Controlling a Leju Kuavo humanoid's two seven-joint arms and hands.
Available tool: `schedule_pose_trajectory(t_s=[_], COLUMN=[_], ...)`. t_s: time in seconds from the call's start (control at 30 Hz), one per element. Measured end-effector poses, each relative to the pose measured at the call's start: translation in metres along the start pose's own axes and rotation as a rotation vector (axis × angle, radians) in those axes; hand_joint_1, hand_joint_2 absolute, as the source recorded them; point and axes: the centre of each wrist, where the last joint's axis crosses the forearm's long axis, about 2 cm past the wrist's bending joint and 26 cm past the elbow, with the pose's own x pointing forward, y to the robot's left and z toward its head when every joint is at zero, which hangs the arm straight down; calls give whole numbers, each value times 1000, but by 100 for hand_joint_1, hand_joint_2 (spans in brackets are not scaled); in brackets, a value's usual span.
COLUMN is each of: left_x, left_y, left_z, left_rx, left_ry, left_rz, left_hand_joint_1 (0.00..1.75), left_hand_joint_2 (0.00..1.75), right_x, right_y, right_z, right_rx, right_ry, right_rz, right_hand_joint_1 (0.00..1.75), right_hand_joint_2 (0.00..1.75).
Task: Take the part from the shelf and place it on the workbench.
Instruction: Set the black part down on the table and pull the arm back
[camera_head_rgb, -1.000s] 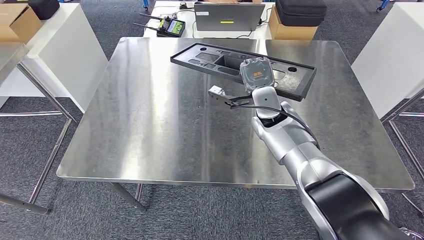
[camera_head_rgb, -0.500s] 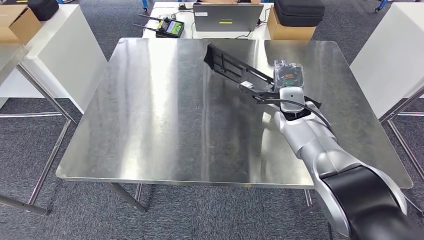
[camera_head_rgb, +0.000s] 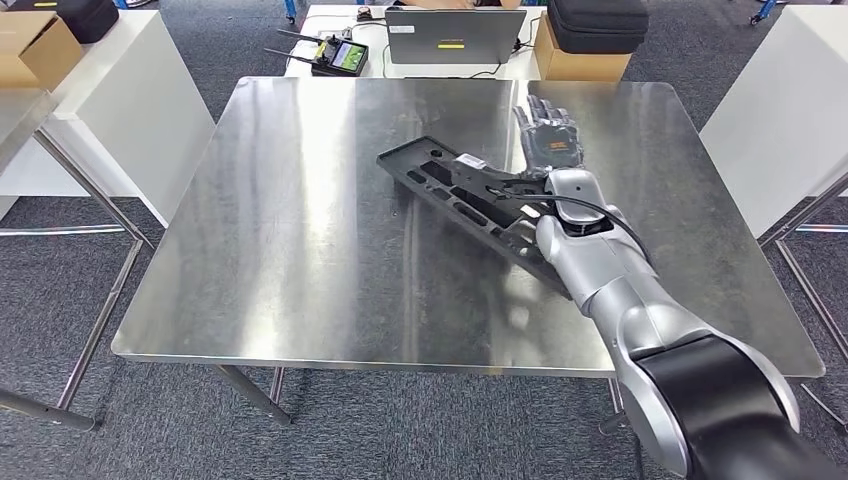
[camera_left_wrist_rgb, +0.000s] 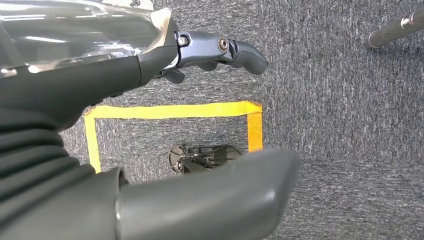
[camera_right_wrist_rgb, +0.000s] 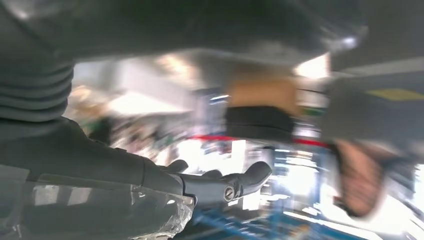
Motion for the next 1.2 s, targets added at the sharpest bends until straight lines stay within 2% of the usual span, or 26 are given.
schedule_pose_trajectory(t_s=[0.17, 0.33, 0.4, 0.5, 0.73, 0.9, 1.2], left_x=[0, -2, -2, -5, -11, -15, -16], left_y=[-1, -1, -1, -1, 0, 0, 0], left_z=[0, 2, 2, 4, 8, 10, 11], left_rx=[21, 40, 46, 57, 64, 52, 50], left_ry=[-1, -16, -23, -23, -24, -31, -34], left_rz=[-3, 7, 12, 20, 52, 60, 63], left_hand_joint_1=[0, 0, 0, 0, 0, 0, 0], left_hand_joint_2=[0, 0, 0, 0, 0, 0, 0], right_x=[46, 88, 101, 113, 115, 102, 94], right_y=[-14, -28, -34, -43, -52, -45, -47], right_z=[17, 58, 77, 106, 154, 187, 202], right_rx=[-144, -241, -265, -270, -326, -368, -392], right_ry=[-215, -478, -569, -678, -871, -899, -917], right_rz=[-553, -1264, -1450, -1647, -1868, -1949, -1966], right_hand_joint_1=[0, 0, 0, 0, 0, 0, 0], right_hand_joint_2=[0, 0, 0, 0, 0, 0, 0])
